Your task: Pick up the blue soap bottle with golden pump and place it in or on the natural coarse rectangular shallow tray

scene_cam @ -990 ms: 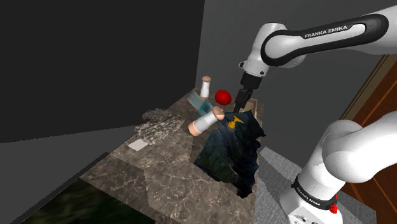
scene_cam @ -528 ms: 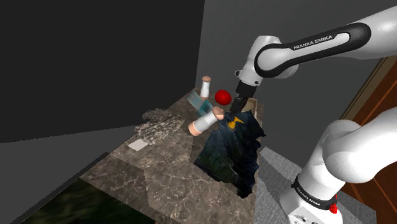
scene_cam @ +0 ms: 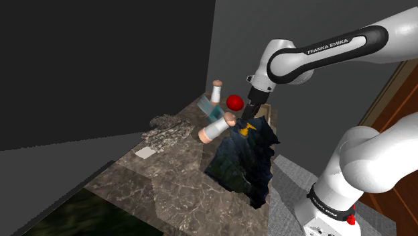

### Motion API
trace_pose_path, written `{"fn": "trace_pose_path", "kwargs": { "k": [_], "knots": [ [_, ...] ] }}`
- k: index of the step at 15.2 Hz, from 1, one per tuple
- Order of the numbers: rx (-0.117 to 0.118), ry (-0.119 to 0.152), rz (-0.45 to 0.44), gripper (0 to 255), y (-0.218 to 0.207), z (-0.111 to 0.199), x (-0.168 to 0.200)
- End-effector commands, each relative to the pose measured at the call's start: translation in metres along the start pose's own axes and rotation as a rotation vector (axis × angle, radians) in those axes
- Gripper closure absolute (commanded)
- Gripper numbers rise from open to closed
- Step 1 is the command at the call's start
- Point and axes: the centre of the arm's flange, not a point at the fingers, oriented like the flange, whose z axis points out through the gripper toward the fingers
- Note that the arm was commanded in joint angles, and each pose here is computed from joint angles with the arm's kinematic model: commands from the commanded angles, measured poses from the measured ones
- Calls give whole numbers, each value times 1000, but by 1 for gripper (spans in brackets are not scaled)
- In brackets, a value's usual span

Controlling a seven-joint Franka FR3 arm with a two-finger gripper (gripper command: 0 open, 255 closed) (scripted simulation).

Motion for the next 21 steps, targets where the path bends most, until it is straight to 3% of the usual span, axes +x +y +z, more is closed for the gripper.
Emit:
{"fn": "trace_pose_path", "kwargs": {
  "k": [1,10,21],
  "knots": [
    [0,0,0,255,0,0,0],
    [0,0,0,255,0,0,0],
    [0,0,0,255,-10,-57,5]
  ]
}}
